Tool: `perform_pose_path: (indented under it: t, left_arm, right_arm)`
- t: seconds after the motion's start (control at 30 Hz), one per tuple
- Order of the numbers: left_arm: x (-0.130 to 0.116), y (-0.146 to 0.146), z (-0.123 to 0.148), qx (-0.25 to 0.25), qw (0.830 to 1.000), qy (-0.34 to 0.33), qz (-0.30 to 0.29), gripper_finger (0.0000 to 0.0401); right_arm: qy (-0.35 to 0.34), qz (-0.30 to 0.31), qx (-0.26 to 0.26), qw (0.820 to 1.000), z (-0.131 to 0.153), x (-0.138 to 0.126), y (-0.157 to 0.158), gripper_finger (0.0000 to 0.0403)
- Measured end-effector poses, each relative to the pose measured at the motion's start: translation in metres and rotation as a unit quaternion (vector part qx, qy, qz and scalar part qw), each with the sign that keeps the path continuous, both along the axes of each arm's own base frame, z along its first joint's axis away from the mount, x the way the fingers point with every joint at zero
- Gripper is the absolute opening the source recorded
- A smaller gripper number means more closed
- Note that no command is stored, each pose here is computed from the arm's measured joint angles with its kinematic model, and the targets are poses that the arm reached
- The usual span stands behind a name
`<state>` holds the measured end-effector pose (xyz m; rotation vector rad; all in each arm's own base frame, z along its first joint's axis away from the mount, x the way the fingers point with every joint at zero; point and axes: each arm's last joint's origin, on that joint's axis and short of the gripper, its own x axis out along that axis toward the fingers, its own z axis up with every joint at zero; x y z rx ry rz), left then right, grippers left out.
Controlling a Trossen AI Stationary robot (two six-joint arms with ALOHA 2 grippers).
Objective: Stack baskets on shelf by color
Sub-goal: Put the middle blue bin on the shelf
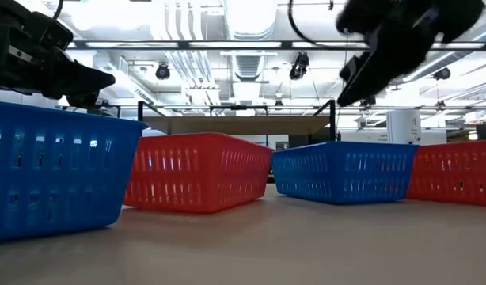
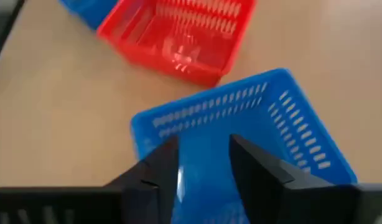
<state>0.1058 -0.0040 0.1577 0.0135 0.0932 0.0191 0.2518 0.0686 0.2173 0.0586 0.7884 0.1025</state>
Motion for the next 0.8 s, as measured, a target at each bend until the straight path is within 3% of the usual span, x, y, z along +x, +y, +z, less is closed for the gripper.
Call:
perform_pose_path:
  t: [0.1,0.3,0.47,0.8]
  left_arm:
    - [0.0,0.0,0.0,0.0,1.0,0.001,0.0,0.0]
    - [0.0,0.0,0.0,0.0,1.0,0.003,0.0,0.0]
    - [0.0,0.0,-0.001,0.0,1.0,0.005,0.0,0.0]
    - [0.0,0.0,-0.001,0.0,1.0,0.005,0.0,0.0]
  right_arm:
    - [0.047,0.032,-0.017,0.998,0.015,0.014,0.021,0.016]
    - [0.143,0.063,-0.066,0.986,0.016,0.042,0.05,0.0171]
    - [0.247,0.055,-0.122,0.96,-0.008,0.058,0.056,0.0156]
    - [0.301,0.078,-0.146,0.939,-0.037,0.071,0.062,0.01]
